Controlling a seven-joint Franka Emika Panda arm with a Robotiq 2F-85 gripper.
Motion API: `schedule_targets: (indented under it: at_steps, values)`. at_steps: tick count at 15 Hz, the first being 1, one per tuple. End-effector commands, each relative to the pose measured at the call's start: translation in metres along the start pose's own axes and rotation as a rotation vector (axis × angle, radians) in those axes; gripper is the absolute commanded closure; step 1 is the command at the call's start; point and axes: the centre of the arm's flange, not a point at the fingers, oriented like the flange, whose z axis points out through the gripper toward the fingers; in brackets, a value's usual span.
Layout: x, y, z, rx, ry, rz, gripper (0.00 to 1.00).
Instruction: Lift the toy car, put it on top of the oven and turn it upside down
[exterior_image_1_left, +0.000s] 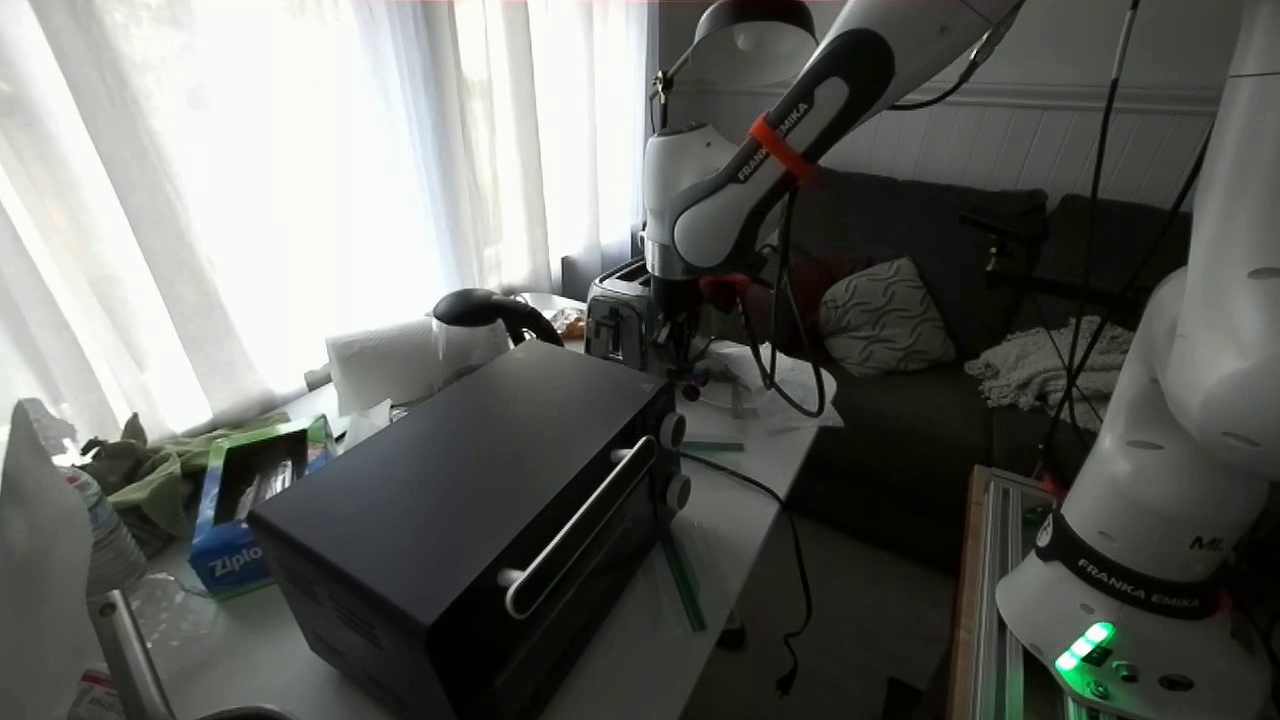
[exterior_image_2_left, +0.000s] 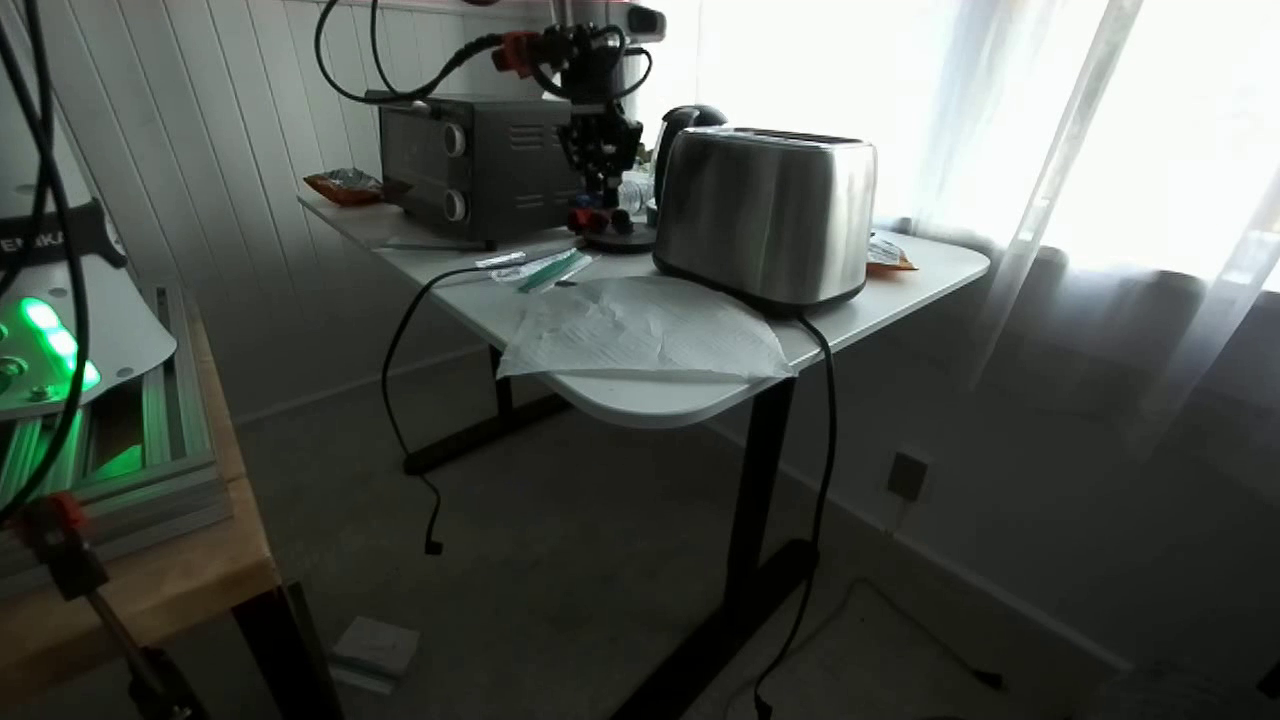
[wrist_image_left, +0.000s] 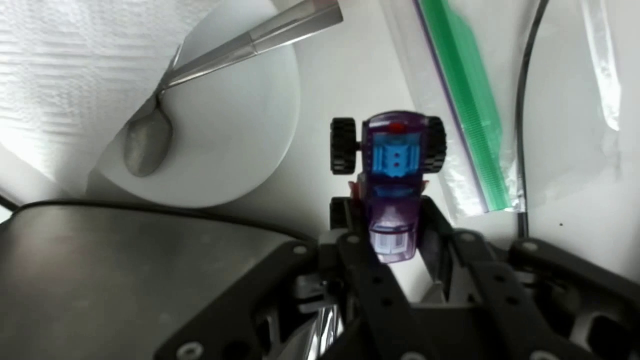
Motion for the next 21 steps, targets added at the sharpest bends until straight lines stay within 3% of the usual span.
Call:
schedule_targets:
  at_steps: [1, 4, 8, 16, 21]
  values:
    - [-0.02, -0.01, -0.059, -0.036, -0.01, -0.061, 0.93]
    - [-0.028, -0.022, -0.099, -0.026, -0.01, -0.126, 0.93]
    - [-0.03, -0.051, -0.142, -0.027, -0.007, -0.3, 0.93]
    - [-0.05, -0.158, -0.207, -0.055, 0.032, -0.764, 0.93]
    - [-0.05, -0.214, -0.221, -0.02, 0.066, -1.044, 0.93]
